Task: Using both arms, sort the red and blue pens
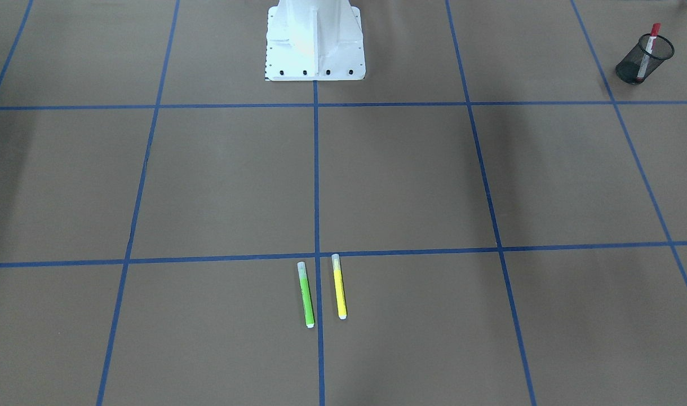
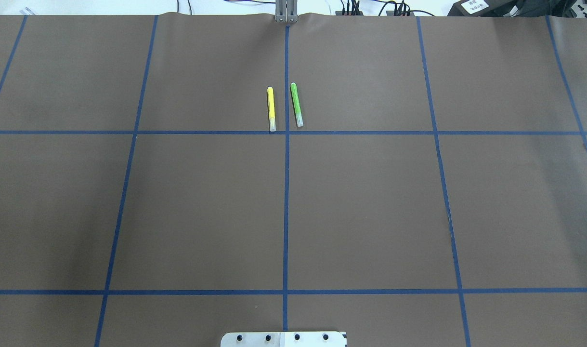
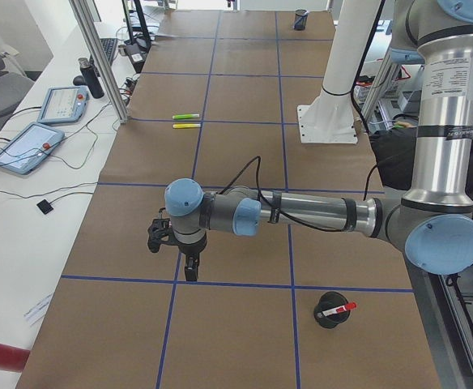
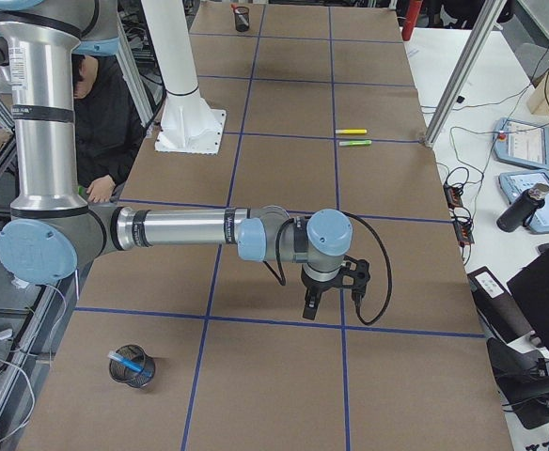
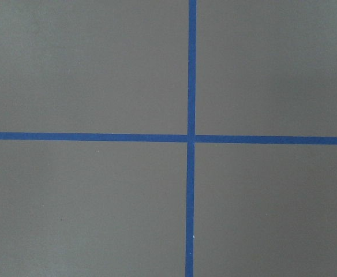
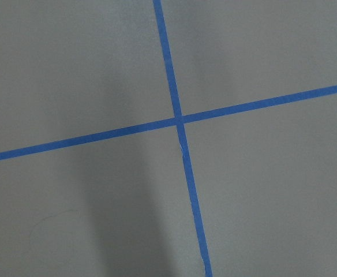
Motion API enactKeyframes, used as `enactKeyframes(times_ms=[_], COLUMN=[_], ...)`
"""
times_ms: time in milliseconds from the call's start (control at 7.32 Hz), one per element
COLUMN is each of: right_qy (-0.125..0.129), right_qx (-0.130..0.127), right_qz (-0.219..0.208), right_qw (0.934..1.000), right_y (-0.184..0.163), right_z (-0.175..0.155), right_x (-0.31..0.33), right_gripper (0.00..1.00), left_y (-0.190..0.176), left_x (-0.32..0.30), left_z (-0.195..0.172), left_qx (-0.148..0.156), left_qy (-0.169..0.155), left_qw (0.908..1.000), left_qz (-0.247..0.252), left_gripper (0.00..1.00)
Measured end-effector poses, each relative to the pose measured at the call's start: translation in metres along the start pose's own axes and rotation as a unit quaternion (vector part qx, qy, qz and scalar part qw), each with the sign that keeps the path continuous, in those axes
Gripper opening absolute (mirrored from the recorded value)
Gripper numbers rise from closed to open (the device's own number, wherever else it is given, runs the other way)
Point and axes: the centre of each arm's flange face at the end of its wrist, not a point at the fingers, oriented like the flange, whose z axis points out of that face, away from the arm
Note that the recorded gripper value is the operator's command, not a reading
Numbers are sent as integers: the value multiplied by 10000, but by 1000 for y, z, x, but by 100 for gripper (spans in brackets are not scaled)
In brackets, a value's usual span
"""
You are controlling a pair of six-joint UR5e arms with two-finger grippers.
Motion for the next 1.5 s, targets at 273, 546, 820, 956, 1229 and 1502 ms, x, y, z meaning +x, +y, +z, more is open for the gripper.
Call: enactKeyframes(times_ms=[273,546,820,956,1229,1502], right_qy=[25,-2,-20,-25,-35,-36], right_qx=[-16,-24,-21,-18,-3,0], right_qz=[21,29,28,27,33,34], right_qw=[10000,10000,10000,10000,10000,10000], right_y=[2,3,4,4,4,4], right_z=[2,2,2,1,0,-1], right_x=[3,3,2,2,0,0], right_gripper=[100,100,100,100,100,100], left_y=[0,0,1,2,2,3], left_x=[0,0,5,8,9,8], left_z=[0,0,-7,-9,-11,-10], left_qx=[-4,7,68,94,116,102], left_qy=[-2,-9,2,3,-7,-12], left_qw=[10000,10000,10000,9999,9999,9999], left_qz=[-6,-9,27,41,45,28], left_gripper=[100,100,100,100,100,100])
